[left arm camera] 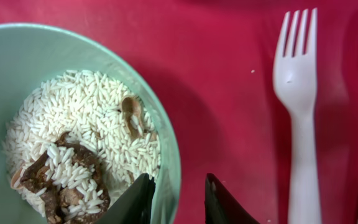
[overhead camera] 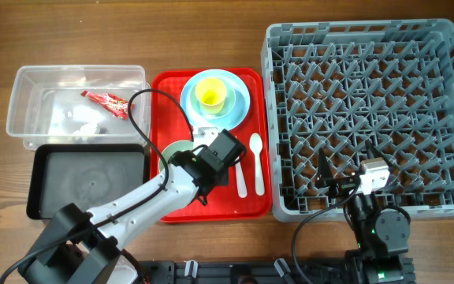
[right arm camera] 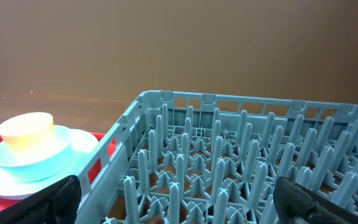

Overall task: Sort waste into correct bins and load items into the dishwasher rack
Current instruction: 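Grasp the rim of the green rice bowl with the left gripper, then carry the bowl over the black tray and tip out the rice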

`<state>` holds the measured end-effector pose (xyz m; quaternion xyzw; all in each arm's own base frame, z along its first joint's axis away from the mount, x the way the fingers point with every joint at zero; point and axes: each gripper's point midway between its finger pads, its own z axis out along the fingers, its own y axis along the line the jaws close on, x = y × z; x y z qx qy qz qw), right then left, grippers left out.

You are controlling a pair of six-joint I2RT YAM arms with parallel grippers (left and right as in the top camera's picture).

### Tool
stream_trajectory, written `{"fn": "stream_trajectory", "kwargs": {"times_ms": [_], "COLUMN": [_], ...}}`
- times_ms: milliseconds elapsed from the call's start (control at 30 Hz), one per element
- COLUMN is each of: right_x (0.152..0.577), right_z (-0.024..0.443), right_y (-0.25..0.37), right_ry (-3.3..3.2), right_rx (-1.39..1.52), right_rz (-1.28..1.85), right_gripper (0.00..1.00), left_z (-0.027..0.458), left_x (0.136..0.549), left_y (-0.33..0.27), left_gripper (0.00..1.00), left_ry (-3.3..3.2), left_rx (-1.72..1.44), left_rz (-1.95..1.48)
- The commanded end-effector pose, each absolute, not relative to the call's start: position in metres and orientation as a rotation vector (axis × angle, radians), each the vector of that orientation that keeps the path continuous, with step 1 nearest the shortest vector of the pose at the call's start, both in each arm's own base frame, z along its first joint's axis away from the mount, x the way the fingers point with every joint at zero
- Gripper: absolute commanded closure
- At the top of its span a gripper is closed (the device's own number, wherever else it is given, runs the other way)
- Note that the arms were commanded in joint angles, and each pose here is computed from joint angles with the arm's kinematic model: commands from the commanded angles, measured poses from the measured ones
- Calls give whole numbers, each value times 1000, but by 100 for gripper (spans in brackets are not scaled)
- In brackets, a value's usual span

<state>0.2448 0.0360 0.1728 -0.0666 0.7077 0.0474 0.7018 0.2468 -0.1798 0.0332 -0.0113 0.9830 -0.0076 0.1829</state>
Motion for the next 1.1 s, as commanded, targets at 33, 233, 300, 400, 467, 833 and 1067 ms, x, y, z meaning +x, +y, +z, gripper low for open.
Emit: {"fn": "stream_trajectory", "kwargs": {"times_ms": [33, 233, 300, 400, 467, 833, 1067], "right_x": [245, 245, 245, 245, 245, 245, 245], "right_z": [174, 174, 174, 174, 174, 174, 174], "right_y": [36, 36, 36, 36, 36, 36, 36], "right_ry": [1569, 1569, 1569, 1569, 1569, 1569, 1569], "right_rx": [-140, -140, -140, -140, -141, -140, -140], "right_rz": [109, 109, 109, 109, 109, 109, 109], "right_gripper": [0, 0, 0, 0, 0, 0, 0], "left_z": [31, 34, 34, 31, 27, 28, 66], "left_x": [250, 257, 258, 259, 259, 260, 252], "left_y": [-174, -176, -177, -178, -178, -179, -183], "left_gripper": [73, 77, 78, 79, 80, 96, 96], "left_ry": [2746, 2710, 2706, 2708, 2714, 2710, 2696], "left_rx": [-34, -45, -46, -45, -43, -45, -65], "left_rz": [23, 15, 11, 13, 21, 17, -153]}}
